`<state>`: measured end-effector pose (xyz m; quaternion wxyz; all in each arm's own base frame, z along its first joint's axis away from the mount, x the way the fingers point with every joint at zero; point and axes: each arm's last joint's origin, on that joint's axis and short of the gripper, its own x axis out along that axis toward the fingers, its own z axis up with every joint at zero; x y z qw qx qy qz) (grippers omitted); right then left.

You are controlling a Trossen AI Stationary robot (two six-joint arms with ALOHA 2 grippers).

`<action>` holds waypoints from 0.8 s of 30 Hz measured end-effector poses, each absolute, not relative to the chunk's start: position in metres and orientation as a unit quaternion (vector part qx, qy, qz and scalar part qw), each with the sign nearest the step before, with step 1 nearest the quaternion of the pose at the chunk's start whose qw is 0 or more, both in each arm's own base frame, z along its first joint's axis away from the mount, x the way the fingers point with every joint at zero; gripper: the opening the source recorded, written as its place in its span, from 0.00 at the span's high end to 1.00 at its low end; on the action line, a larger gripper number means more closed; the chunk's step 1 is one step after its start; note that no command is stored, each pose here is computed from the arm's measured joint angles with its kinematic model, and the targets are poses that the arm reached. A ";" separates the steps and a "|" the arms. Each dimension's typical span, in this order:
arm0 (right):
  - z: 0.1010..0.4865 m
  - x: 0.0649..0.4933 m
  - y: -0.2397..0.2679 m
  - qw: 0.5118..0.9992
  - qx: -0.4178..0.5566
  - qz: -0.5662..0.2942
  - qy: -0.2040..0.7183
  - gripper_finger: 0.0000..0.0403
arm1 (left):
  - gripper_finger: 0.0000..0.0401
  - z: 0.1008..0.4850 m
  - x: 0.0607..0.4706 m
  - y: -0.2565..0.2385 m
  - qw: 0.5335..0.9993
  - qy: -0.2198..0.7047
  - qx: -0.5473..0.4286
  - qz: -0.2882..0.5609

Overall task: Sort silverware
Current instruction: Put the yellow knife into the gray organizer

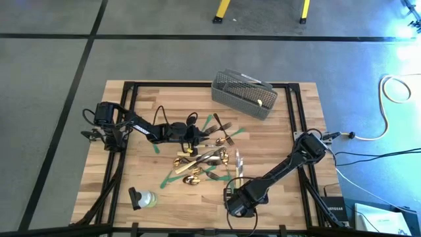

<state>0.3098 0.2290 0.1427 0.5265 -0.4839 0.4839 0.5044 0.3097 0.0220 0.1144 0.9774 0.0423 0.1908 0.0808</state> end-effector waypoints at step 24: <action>0.216 0.289 0.207 0.612 -0.438 0.403 0.520 0.83 | 0.88 0.115 0.310 0.022 0.978 0.190 0.040 0.081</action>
